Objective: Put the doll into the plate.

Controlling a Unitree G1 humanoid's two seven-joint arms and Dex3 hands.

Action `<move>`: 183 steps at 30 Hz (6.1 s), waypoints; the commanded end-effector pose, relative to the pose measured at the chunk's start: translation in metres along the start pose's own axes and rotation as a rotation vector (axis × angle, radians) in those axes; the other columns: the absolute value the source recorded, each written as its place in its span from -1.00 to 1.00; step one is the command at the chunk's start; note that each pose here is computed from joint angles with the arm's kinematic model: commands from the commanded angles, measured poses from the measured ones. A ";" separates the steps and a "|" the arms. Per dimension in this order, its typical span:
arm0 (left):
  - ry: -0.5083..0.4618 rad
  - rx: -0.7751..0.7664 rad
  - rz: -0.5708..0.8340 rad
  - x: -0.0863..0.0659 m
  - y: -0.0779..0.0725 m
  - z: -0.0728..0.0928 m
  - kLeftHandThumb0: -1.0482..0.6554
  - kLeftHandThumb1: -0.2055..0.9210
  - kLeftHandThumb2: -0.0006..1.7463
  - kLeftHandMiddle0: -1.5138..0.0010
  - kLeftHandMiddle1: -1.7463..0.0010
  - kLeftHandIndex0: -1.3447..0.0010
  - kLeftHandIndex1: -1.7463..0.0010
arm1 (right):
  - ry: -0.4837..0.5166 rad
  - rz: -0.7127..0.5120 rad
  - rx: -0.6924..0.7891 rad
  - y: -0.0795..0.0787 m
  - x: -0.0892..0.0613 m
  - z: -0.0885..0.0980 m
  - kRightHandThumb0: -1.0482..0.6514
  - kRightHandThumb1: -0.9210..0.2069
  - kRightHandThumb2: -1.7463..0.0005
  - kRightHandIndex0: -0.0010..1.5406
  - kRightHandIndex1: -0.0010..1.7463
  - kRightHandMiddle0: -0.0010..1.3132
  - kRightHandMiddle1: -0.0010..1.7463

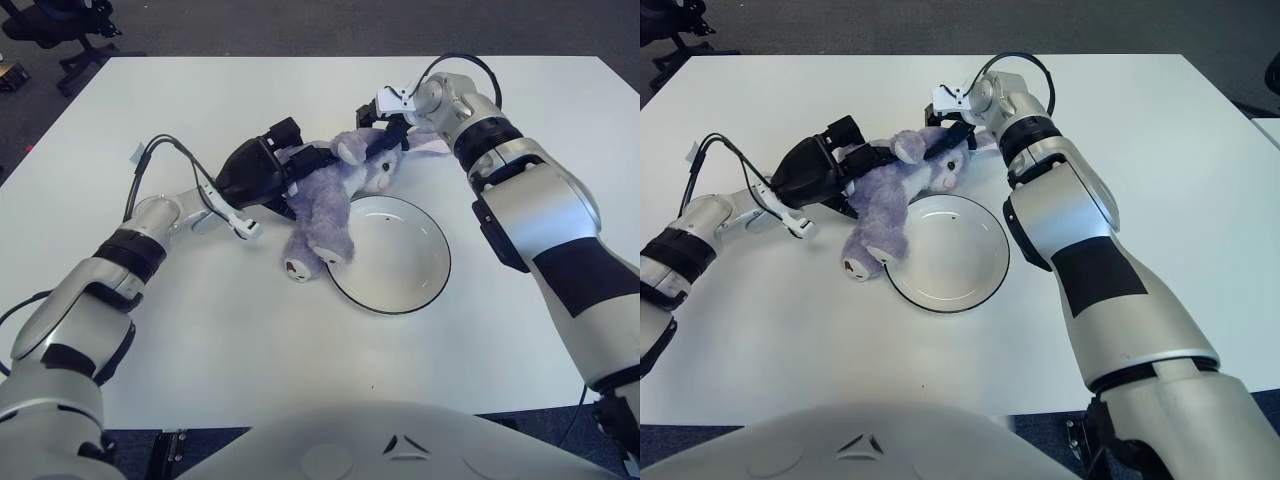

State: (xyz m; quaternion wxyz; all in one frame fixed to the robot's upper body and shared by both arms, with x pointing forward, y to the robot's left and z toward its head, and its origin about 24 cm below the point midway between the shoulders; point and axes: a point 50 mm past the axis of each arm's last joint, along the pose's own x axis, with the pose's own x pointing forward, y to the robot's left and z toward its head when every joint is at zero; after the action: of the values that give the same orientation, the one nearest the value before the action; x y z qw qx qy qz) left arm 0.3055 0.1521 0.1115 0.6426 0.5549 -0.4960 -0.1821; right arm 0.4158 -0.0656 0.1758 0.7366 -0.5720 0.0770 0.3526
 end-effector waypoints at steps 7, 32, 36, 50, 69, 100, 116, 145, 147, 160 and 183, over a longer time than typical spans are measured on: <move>0.364 -0.256 0.238 -0.021 -0.037 -0.002 0.13 0.97 -0.97 -0.12 -1.00 0.13 -0.96 | -0.149 -0.098 0.617 0.015 0.003 -0.025 -0.47 -1.00 0.23 -0.10 -0.62 -0.46 -0.44; 0.439 -0.370 0.361 -0.027 -0.033 -0.011 0.32 1.00 -0.95 -0.12 -1.00 0.11 -1.00 | -0.190 -0.296 0.841 -0.047 -0.033 -0.033 -0.65 -1.00 0.14 -0.15 -0.93 -0.41 -0.59; 0.445 -0.380 0.360 -0.027 -0.032 -0.011 0.33 1.00 -0.95 -0.11 -1.00 0.10 -1.00 | -0.190 -0.295 0.844 -0.050 -0.036 -0.035 -0.69 -1.00 0.13 -0.20 -0.96 -0.41 -0.61; 0.486 -0.413 0.382 -0.030 -0.032 -0.013 0.32 0.99 -0.94 -0.11 -1.00 0.08 -1.00 | -0.256 -0.336 0.854 -0.070 -0.055 -0.043 -0.81 -1.00 0.12 -0.43 -1.00 -0.47 -0.83; 0.639 -0.783 0.513 -0.033 -0.033 -0.020 0.23 0.47 -0.30 -0.15 -1.00 0.03 -1.00 | -0.278 -0.431 0.966 -0.080 -0.063 -0.047 -0.87 -1.00 0.20 -0.46 -1.00 -0.34 -0.86; 0.842 -1.426 0.671 -0.037 -0.025 -0.024 0.44 0.10 0.09 -0.18 -1.00 -0.04 -1.00 | -0.104 -0.581 0.452 -0.072 -0.067 -0.067 -0.82 -1.00 0.18 -0.37 -0.99 -0.28 -0.91; 0.908 -1.566 0.644 -0.034 -0.020 -0.022 0.47 0.10 0.07 -0.28 -1.00 -0.08 -1.00 | -0.114 -0.605 0.203 -0.063 -0.066 -0.066 -0.73 -1.00 0.39 -0.35 -0.99 -0.30 -0.94; 0.881 -1.648 0.592 -0.020 -0.013 -0.021 0.47 0.10 0.05 -0.30 -1.00 -0.06 -1.00 | -0.337 -0.314 -0.037 -0.037 -0.058 -0.042 -0.49 -0.99 0.97 -0.57 -1.00 -0.39 -0.99; 0.880 -1.648 0.590 -0.019 -0.014 -0.022 0.47 0.10 0.05 -0.30 -1.00 -0.06 -1.00 | -0.339 -0.307 -0.047 -0.036 -0.058 -0.041 -0.50 -0.99 0.97 -0.59 -1.00 -0.42 -1.00; 0.815 -1.667 0.577 -0.004 -0.016 -0.020 0.47 0.10 0.05 -0.30 -1.00 -0.07 -1.00 | -0.427 -0.234 -0.151 -0.010 -0.045 -0.027 -0.71 -0.96 1.00 -0.73 -1.00 -0.58 -1.00; 0.770 -1.707 0.573 0.015 -0.017 -0.021 0.46 0.11 0.05 -0.29 -1.00 -0.05 -1.00 | -0.406 -0.141 -0.201 0.014 -0.029 -0.016 -0.83 -0.92 1.00 -0.85 -1.00 -0.75 -1.00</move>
State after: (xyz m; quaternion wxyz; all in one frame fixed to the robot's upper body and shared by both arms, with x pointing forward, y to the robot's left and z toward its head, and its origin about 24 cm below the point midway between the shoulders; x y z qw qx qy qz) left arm 0.3290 0.1549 0.0924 0.9698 -0.2131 -0.0484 -0.1087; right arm 0.3945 -0.1006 0.1827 0.7086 -0.5625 -0.1438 0.4011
